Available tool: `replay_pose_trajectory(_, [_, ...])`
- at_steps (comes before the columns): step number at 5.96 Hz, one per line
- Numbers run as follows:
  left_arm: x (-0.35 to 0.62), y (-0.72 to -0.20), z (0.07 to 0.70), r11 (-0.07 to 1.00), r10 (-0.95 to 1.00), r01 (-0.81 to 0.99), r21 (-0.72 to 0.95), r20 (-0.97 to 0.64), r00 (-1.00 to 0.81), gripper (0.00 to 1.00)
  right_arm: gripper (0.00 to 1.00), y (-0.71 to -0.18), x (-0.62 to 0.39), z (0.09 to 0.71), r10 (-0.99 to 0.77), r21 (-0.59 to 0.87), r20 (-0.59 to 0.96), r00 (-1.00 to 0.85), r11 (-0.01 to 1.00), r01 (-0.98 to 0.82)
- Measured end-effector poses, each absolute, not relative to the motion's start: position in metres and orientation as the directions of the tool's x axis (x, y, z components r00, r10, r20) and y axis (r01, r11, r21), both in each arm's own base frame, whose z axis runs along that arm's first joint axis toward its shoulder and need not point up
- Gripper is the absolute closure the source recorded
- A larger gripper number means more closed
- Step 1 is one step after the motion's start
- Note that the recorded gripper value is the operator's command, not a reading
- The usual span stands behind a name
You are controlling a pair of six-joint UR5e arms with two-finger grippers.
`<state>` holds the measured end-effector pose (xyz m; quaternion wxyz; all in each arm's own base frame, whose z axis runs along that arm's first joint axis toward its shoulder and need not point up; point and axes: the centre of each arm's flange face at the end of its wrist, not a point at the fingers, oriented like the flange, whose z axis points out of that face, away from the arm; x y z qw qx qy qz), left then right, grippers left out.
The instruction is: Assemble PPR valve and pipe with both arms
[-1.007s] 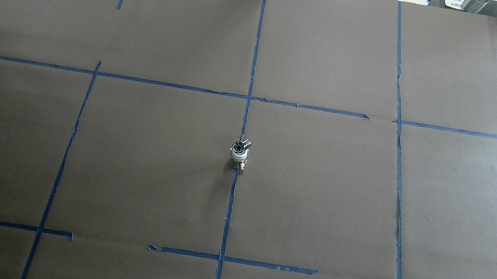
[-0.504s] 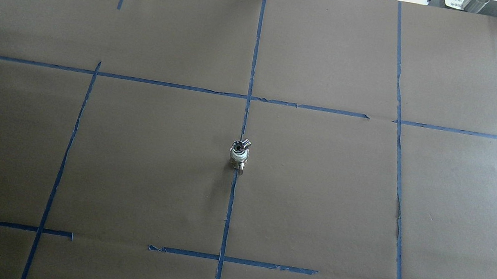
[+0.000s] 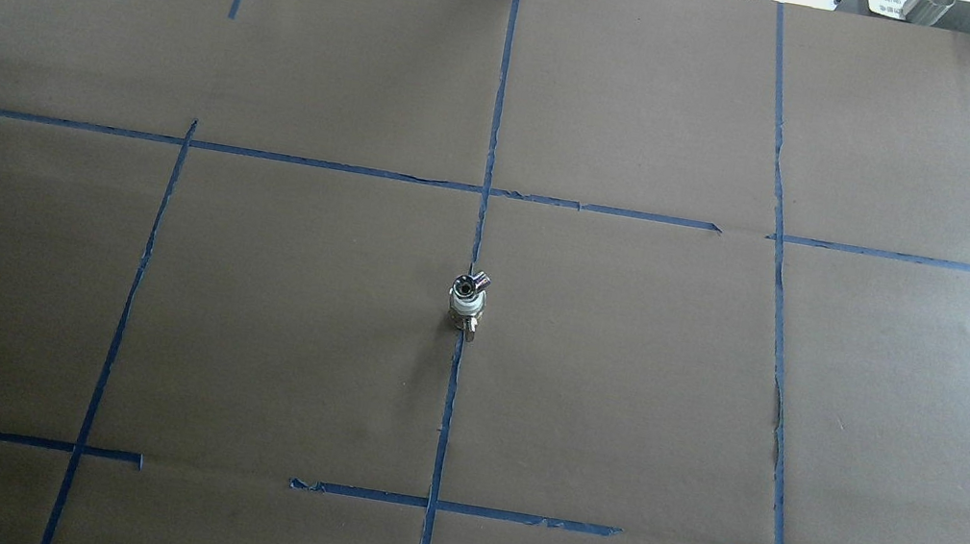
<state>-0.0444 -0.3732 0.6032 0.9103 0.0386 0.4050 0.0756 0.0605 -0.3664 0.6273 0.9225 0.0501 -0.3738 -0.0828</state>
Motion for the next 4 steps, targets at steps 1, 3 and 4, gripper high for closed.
replay_pose_trajectory(1, [-0.053,-0.371,0.61,0.988,0.157,-0.101,0.121,-0.731,0.664,0.0,0.0,-0.37,0.053,0.613,-0.198,0.147,0.682,0.704,0.98,0.133])
replay_pose_trajectory(3, [-0.058,-0.364,0.636,0.993,0.114,-0.095,0.069,-0.748,0.654,0.0,0.0,-0.373,0.049,0.602,-0.19,0.131,0.682,0.707,0.982,0.138])
replay_pose_trajectory(4, [-0.057,-0.365,0.636,0.994,0.11,-0.091,0.066,-0.752,0.649,0.0,0.0,-0.376,0.049,0.6,-0.191,0.133,0.683,0.705,0.982,0.137])
